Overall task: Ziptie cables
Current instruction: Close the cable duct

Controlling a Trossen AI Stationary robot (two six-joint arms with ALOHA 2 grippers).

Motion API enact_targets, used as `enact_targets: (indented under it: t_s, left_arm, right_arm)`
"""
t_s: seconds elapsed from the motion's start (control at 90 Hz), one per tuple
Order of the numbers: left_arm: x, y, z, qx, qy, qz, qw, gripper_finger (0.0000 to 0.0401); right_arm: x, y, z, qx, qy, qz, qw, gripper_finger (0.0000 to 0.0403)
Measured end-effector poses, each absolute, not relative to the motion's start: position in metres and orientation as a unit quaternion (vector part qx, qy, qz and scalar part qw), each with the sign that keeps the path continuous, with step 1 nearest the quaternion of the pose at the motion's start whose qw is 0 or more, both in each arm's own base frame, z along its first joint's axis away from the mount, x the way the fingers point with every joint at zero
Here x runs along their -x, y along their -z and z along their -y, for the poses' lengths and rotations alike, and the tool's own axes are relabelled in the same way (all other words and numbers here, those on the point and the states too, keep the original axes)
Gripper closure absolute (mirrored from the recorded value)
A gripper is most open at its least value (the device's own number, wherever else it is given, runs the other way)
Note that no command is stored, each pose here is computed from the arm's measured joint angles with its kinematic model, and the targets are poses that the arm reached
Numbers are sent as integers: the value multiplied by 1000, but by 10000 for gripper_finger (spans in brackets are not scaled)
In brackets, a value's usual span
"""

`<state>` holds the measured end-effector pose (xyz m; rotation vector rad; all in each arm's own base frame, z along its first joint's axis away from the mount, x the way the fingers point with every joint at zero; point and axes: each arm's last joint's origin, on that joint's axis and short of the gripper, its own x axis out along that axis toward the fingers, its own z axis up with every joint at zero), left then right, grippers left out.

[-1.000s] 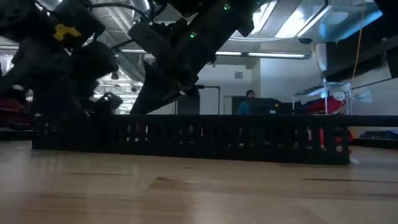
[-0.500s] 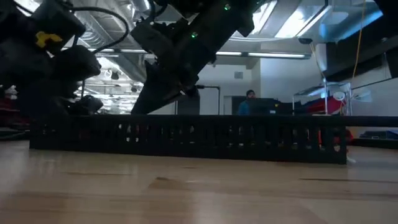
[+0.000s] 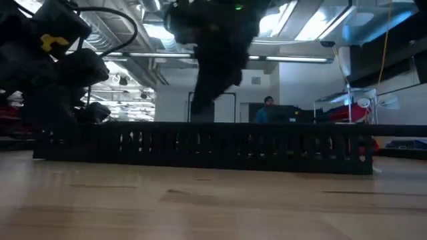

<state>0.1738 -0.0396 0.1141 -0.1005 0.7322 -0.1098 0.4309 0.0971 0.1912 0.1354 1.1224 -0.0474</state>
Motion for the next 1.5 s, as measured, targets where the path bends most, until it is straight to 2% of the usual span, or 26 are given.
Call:
enact_targets:
  t_s: [0.256, 0.522, 0.722, 0.833, 0.967, 1.156, 1.311, 1.5]
  left_arm:
    - [-174, -114, 40, 48, 54, -353, 933, 190]
    - [-173, -112, 42, 44, 59, -360, 930, 190]
    - [-173, -112, 42, 46, 60, -359, 930, 189]
    - [-174, -113, 41, 51, 59, -355, 932, 182]
    - [-178, -117, 39, 66, 52, -347, 934, 150]
    - [-195, -138, 42, 68, 56, -318, 944, 117]
    - [-197, -157, 44, 56, 65, -345, 935, 115]
    - [-184, -154, 41, 33, 61, -405, 912, 114]
  right_arm:
    - [-428, -165, -100, -81, 32, -483, 872, 403]
    - [-453, -144, -80, -114, 24, -412, 904, 403]
    - [-465, -143, -71, -121, 22, -385, 915, 403]
    - [-467, -152, -69, -106, 19, -389, 915, 403]
    - [-466, -172, -66, -75, 34, -427, 901, 403]
    - [-441, -209, -62, -44, 31, -475, 878, 403]
    - [-425, -205, -67, -54, 23, -507, 860, 403]
    - [-423, -197, -80, -74, 13, -500, 862, 403]
